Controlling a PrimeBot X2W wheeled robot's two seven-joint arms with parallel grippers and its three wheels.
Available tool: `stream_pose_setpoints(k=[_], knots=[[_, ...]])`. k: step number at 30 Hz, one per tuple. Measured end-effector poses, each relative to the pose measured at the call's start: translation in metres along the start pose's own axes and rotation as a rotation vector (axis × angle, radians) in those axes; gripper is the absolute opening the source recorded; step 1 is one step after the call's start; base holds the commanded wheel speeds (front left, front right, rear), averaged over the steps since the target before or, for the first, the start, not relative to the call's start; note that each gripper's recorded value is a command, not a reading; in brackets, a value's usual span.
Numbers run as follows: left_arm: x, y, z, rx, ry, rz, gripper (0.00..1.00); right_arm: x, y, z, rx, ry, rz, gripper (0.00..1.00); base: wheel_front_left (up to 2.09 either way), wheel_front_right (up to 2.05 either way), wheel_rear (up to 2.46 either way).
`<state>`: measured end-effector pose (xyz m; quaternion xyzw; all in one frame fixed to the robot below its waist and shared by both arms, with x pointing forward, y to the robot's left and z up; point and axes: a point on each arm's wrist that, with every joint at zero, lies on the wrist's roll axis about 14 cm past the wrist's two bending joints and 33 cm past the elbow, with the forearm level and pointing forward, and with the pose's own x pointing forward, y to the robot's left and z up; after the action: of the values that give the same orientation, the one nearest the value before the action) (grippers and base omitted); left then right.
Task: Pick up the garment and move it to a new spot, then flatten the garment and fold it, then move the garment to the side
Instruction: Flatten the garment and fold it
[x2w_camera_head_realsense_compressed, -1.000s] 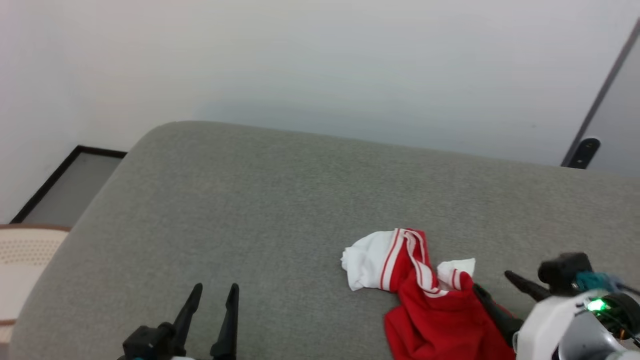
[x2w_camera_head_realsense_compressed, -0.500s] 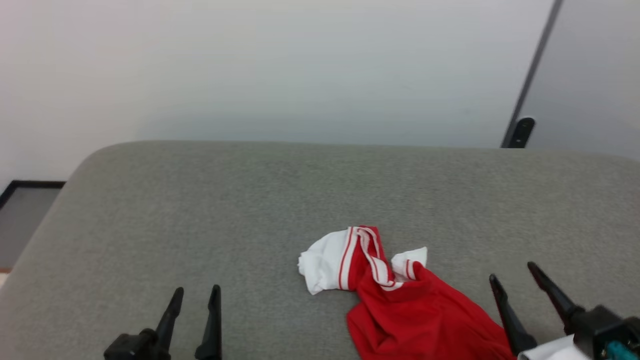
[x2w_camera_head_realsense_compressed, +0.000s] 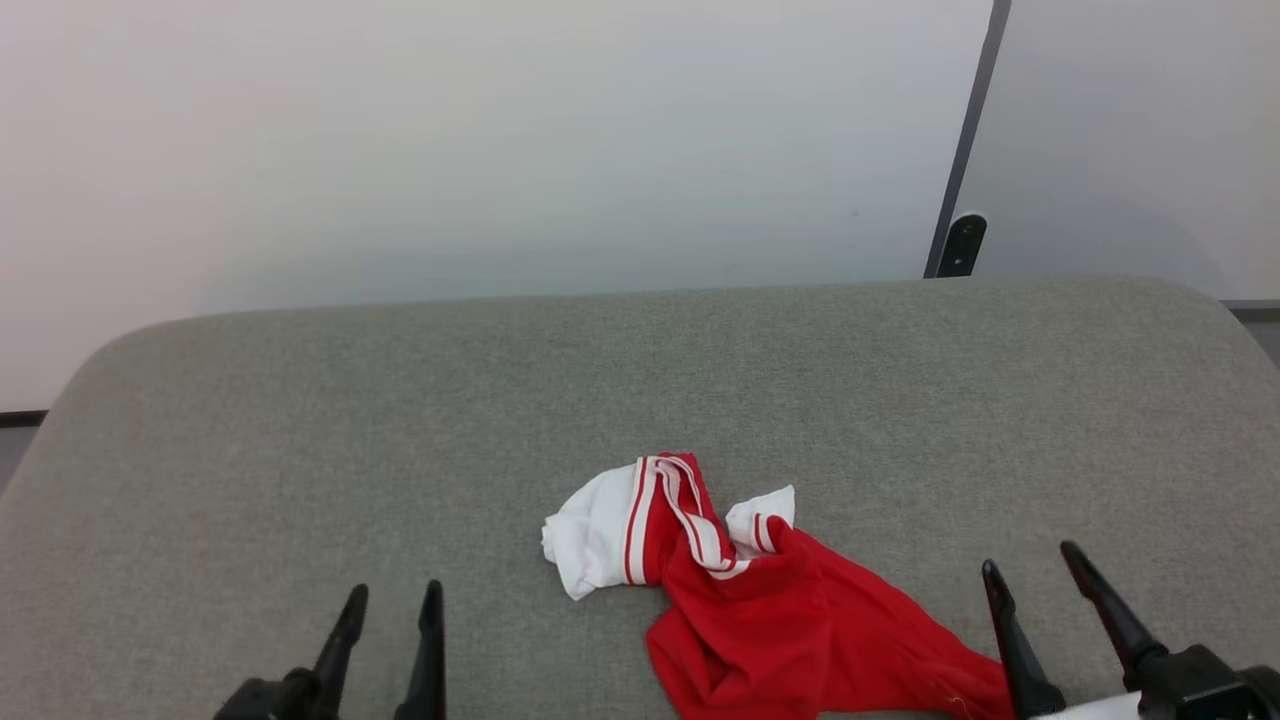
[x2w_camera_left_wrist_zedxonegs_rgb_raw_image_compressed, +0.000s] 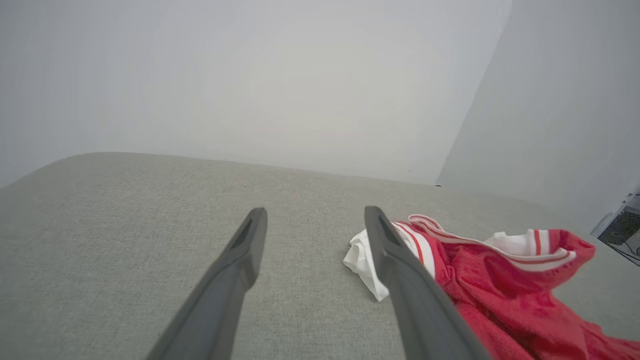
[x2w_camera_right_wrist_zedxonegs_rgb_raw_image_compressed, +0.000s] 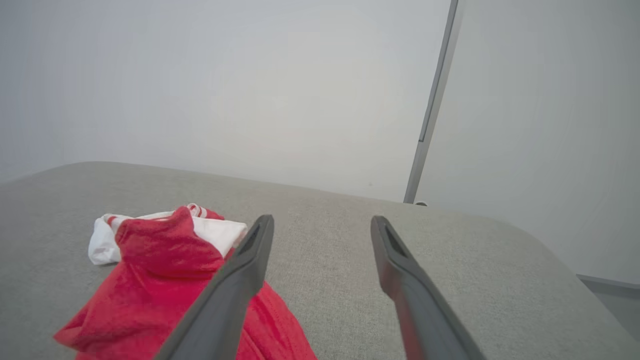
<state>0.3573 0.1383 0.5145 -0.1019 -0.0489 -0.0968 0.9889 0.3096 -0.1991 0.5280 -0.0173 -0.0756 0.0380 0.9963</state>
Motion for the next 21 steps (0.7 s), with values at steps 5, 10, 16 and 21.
stream_pose_setpoints(k=[5,10,16,21], knots=[[-0.001,-0.005,-0.001,0.024,0.008,-0.024,1.0,0.005,-0.003,0.012,-0.015,-0.039,-0.012,1.0,0.0,0.0,0.0],[-0.004,-0.004,-0.002,0.029,0.01,-0.025,1.0,0.008,-0.002,0.015,-0.015,-0.05,-0.011,1.0,0.0,0.0,0.0],[-0.012,0.007,0.0,0.038,0.007,0.008,1.0,0.013,0.009,0.016,-0.004,-0.056,0.016,1.0,0.0,0.0,0.0],[-0.013,0.006,-0.008,0.036,0.037,-0.008,1.0,0.01,0.01,0.011,-0.001,-0.042,0.019,1.0,0.0,0.0,0.0]])
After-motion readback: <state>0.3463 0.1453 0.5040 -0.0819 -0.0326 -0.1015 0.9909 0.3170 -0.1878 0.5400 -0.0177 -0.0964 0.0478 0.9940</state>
